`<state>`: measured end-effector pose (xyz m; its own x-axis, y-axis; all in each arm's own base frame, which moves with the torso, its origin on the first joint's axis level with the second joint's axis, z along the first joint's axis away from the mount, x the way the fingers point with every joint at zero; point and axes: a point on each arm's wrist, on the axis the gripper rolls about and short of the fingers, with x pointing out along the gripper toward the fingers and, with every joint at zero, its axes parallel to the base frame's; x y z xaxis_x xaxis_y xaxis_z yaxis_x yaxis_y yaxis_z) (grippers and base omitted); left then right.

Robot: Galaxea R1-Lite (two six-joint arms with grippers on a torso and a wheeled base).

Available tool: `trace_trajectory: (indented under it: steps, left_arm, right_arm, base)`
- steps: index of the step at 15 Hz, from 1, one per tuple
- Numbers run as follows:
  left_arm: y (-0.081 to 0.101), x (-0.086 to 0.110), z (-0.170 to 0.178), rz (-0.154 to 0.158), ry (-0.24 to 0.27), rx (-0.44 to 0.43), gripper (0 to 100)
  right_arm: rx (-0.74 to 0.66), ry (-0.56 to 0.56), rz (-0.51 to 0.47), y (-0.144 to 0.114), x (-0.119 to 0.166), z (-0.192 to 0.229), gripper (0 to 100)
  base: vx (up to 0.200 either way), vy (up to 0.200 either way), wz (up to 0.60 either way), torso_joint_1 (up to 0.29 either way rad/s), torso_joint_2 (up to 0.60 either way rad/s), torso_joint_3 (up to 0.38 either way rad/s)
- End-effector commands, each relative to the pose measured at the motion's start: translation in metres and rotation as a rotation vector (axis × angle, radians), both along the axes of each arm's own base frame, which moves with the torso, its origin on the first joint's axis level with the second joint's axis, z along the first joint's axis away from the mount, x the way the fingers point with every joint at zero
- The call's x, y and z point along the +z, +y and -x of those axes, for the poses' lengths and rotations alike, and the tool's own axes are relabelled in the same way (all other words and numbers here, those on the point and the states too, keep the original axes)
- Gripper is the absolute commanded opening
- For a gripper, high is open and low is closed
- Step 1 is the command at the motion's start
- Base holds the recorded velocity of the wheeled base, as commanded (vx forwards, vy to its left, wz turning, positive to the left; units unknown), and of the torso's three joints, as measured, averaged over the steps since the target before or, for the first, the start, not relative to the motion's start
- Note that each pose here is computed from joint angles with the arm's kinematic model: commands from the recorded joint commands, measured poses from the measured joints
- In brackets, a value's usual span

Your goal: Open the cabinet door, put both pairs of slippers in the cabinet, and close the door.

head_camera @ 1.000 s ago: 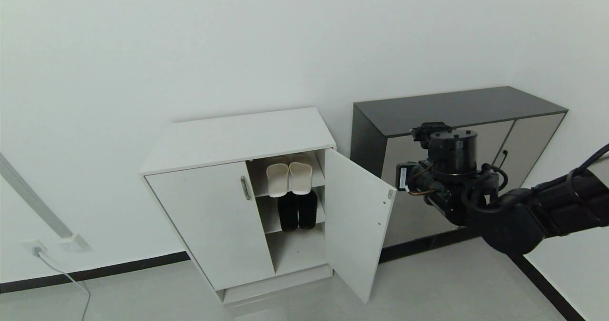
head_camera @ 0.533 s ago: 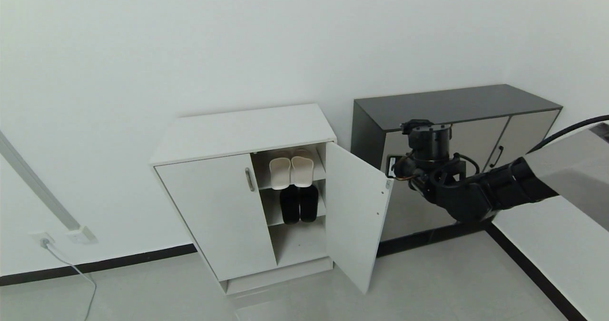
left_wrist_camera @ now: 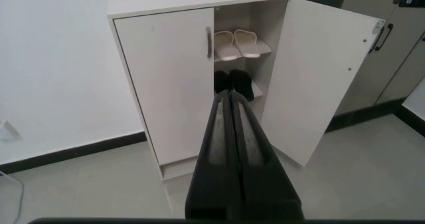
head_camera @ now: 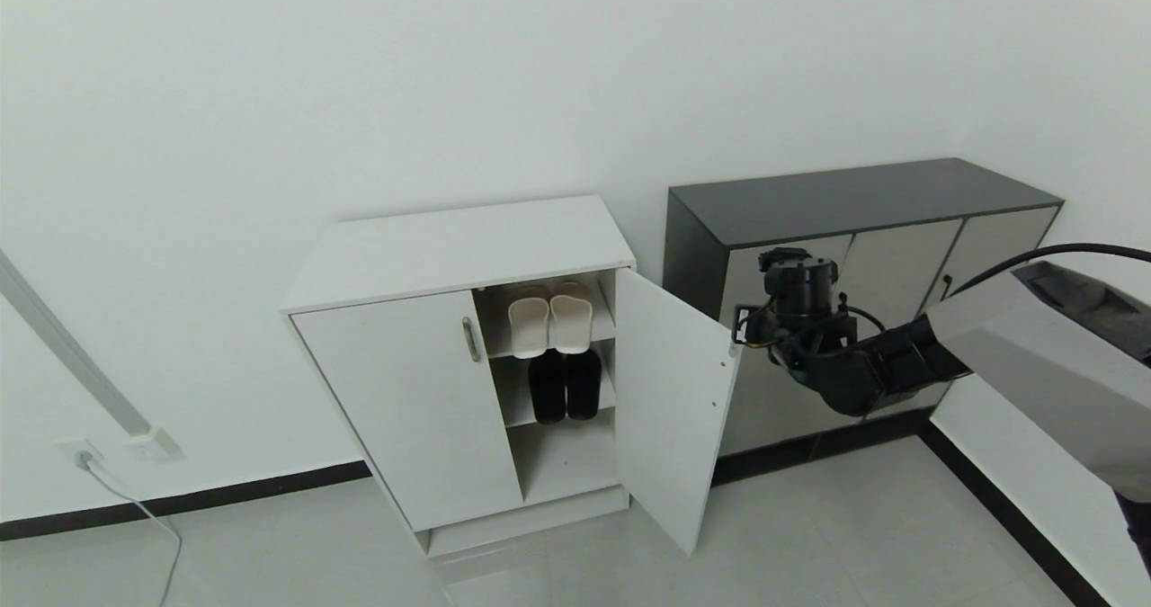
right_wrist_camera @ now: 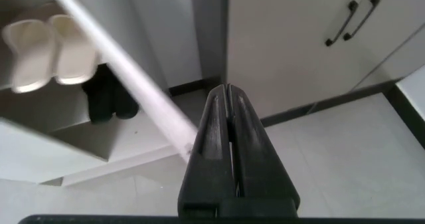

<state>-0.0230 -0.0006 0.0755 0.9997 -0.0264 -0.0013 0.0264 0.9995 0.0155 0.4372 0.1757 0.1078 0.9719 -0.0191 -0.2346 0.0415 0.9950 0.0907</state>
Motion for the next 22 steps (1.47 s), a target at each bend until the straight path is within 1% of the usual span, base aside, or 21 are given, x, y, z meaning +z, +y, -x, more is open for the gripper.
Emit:
trace_trajectory:
  steps: [1,5,9,11,16,18,22]
  left_arm:
    - [0.000,0.000,0.000,0.000,0.002,0.000,0]
    - [0.000,0.000,0.000,0.000,0.002,0.000,0]
    - [0.000,0.000,0.000,0.000,0.002,0.000,0]
    - [0.000,0.000,0.000,0.000,0.002,0.000,0]
    - [0.000,0.000,0.000,0.000,0.002,0.000,0]
    - [0.000,0.000,0.000,0.000,0.002,0.000,0]
    - [0.000,0.000,0.000,0.000,0.002,0.000,0]
  right_arm:
    - [0.008,0.016,0.003,0.000,-0.009,-0.004,0]
    - [0.011,0.023,0.000,0.002,-0.010,-0.003,0]
    - [0.035,0.043,-0.046,0.004,-0.009,-0.004,0]
    - [0.044,0.056,-0.049,0.004,-0.009,-0.004,0]
    - [0.046,0.067,-0.047,0.007,-0.022,-0.010,0]
    - [0.041,0.068,-0.063,0.008,-0.026,-0.014,0]
    - [0.055,0.074,-0.068,0.010,-0.026,-0.011,0]
  base:
    - [0.000,0.000,0.00,0.000,0.00,0.000]
    - [0.000,0.000,0.00,0.000,0.00,0.000]
    - [0.000,0.000,0.00,0.000,0.00,0.000]
    - [0.000,0.000,0.00,0.000,0.00,0.000]
    - [0.000,0.000,0.00,0.000,0.00,0.000]
    - [0.000,0.000,0.00,0.000,0.00,0.000]
    - [0.000,0.000,0.00,0.000,0.00,0.000]
